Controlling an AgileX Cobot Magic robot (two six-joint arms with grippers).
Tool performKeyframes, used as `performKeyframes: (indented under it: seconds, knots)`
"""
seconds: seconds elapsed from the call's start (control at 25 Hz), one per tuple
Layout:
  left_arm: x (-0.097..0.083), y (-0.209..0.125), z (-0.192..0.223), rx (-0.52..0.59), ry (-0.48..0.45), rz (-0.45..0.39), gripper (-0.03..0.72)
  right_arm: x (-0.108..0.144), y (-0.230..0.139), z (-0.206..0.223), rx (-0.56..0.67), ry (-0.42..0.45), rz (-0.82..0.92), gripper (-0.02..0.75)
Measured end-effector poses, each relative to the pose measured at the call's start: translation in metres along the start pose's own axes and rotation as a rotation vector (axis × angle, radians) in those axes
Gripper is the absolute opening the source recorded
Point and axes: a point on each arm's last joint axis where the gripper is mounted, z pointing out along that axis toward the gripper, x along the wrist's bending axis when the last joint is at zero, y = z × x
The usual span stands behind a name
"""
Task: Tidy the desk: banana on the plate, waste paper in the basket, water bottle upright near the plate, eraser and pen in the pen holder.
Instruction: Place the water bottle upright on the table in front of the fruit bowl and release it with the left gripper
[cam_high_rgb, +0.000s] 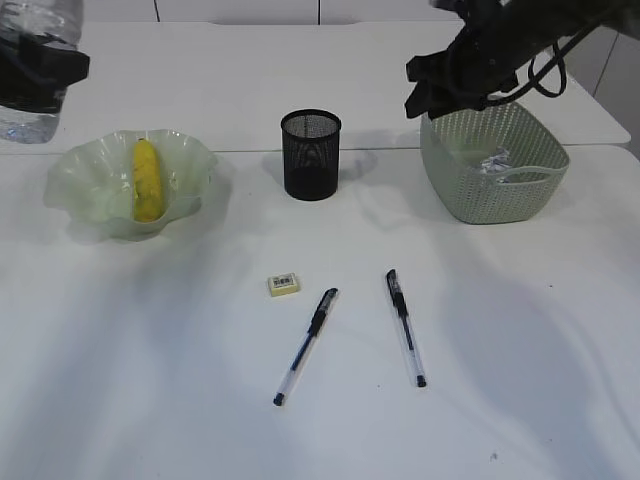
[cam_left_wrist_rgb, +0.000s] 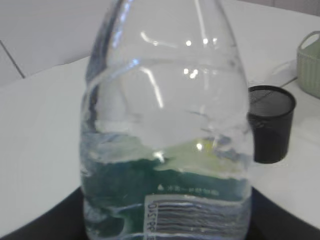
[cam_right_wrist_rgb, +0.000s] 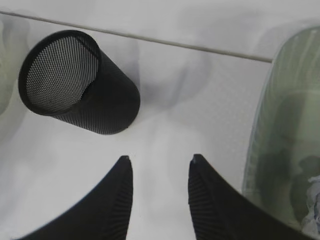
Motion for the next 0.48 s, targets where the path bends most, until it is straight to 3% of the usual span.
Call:
performKeyframes:
  seconds: [0.24,0.48]
  knots:
    - [0.031,-0.009,-0.013,0.065,0.141,-0.016,0.382,-0.003,-0.006,0.006,0.016,-0.006,0.012,0.283]
    - [0.047,-0.024,-0.02,0.225,0.298,-0.033,0.381,-0.003,-0.006,0.006,0.012,-0.008,0.012,0.283]
